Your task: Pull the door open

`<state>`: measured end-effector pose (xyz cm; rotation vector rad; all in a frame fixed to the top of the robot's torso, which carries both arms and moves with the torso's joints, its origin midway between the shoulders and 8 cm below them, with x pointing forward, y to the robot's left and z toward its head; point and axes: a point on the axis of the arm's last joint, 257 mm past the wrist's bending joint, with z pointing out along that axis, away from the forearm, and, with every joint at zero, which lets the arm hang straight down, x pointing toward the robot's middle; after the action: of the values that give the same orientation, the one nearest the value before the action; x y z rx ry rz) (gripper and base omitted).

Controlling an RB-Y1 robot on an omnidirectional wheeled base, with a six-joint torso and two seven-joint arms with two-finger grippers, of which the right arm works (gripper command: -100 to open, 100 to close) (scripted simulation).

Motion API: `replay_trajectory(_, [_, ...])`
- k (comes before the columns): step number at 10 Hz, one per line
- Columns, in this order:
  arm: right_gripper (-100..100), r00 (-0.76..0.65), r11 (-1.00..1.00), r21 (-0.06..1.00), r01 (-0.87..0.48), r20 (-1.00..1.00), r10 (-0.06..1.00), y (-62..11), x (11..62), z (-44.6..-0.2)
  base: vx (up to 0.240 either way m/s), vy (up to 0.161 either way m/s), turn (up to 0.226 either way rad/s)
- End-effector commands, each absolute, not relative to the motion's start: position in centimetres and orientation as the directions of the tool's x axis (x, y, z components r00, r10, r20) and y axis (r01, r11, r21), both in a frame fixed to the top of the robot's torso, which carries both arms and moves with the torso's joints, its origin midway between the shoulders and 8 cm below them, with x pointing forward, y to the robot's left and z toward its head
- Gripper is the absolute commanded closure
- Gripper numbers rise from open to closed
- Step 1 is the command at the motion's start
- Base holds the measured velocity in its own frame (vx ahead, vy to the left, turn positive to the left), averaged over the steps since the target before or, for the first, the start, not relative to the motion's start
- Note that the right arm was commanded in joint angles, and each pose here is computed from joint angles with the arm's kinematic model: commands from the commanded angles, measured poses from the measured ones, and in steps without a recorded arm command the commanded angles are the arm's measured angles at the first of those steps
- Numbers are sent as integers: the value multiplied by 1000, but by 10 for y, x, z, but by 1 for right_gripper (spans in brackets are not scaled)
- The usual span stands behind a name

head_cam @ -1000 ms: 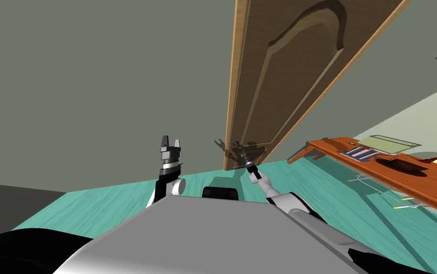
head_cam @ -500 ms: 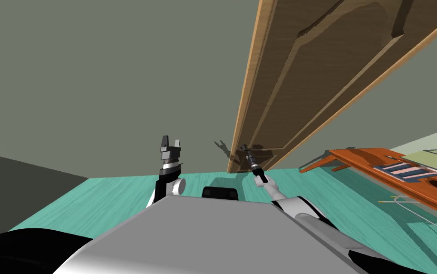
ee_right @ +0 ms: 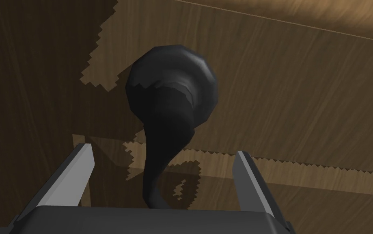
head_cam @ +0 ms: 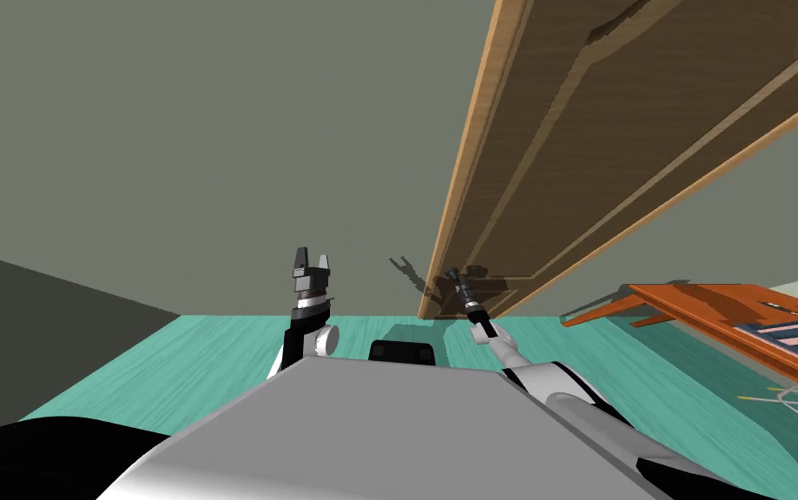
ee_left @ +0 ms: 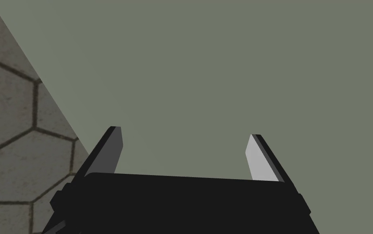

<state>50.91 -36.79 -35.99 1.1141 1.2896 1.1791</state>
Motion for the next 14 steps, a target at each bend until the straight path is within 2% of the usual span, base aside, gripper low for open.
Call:
replay_trajectory(1, [-100, -9, 95, 995, -4, -95, 995, -400, 498, -357, 152, 22, 370])
replay_trajectory(3, [-100, 21, 107, 992, 66, -108, 994, -417, 481, -382, 96, -20, 12])
replay_trajectory(5, [-100, 21, 104, 992, 76, -105, 994, -417, 479, -386, -7, 3, -2])
replay_trajectory(8, [-100, -9, 95, 995, -4, -95, 995, -400, 498, -357, -11, 2, -1])
replay_trajectory(10, [-100, 1, 97, 995, 8, -97, 995, -407, 495, -360, 12, -5, 54])
replay_trajectory(11, [100, 1, 97, 995, 8, -97, 995, -407, 495, -360, 0, 0, 0])
replay_trajectory(14, [100, 1, 97, 995, 8, -97, 995, -407, 495, -360, 0, 0, 0])
